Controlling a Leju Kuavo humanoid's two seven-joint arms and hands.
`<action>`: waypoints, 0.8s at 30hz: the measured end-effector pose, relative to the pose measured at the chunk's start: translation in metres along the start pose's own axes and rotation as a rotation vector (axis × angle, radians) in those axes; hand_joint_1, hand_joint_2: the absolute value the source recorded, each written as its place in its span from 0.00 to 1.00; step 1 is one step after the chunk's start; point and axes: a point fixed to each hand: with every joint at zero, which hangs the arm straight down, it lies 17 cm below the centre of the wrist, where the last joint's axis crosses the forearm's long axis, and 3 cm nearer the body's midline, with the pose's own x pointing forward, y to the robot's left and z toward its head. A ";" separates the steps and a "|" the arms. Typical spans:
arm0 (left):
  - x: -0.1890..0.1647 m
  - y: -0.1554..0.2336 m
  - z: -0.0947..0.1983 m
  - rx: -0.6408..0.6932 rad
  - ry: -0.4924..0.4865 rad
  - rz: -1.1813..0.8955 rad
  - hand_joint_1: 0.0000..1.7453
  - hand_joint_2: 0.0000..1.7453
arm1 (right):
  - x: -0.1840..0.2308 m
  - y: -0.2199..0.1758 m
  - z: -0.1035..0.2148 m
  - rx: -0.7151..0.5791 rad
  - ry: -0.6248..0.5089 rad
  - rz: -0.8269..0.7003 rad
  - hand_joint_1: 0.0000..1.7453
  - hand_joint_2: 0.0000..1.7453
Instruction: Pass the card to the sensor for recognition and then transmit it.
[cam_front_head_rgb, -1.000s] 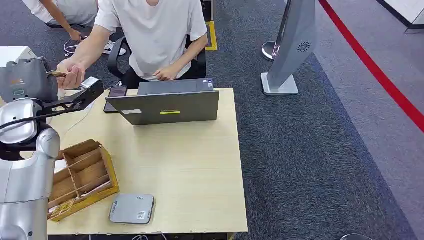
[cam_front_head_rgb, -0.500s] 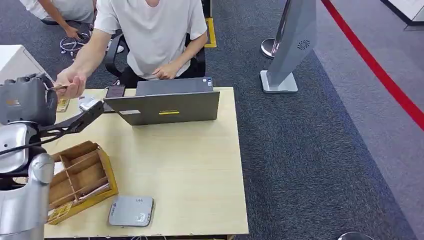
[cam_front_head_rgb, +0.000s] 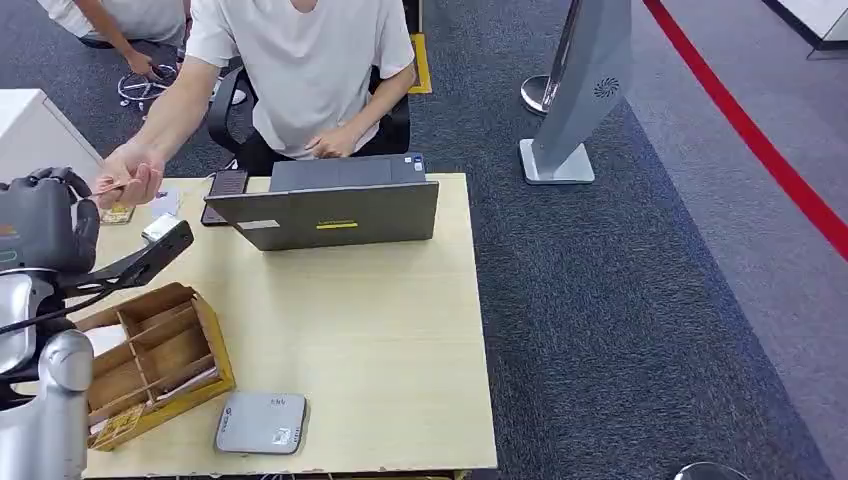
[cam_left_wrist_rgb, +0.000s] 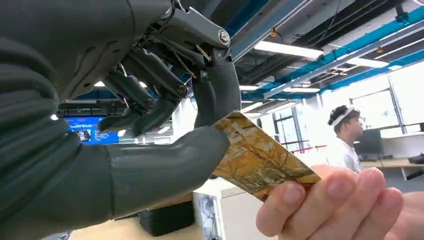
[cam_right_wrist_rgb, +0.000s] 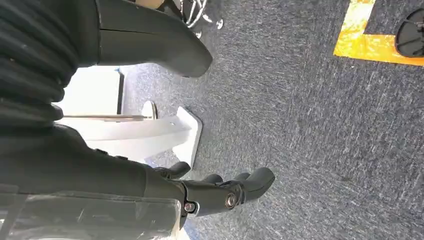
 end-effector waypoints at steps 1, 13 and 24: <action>-0.002 0.004 0.000 0.012 -0.002 0.003 0.00 1.00 | 0.001 0.000 0.000 -0.002 -0.002 0.002 0.00 1.00; -0.025 0.020 0.004 0.048 0.056 0.023 0.00 1.00 | 0.006 -0.001 0.001 -0.019 -0.003 0.004 0.00 1.00; -0.030 0.009 0.059 0.035 0.046 0.109 0.00 1.00 | 0.006 0.000 0.004 -0.010 0.041 -0.068 0.00 1.00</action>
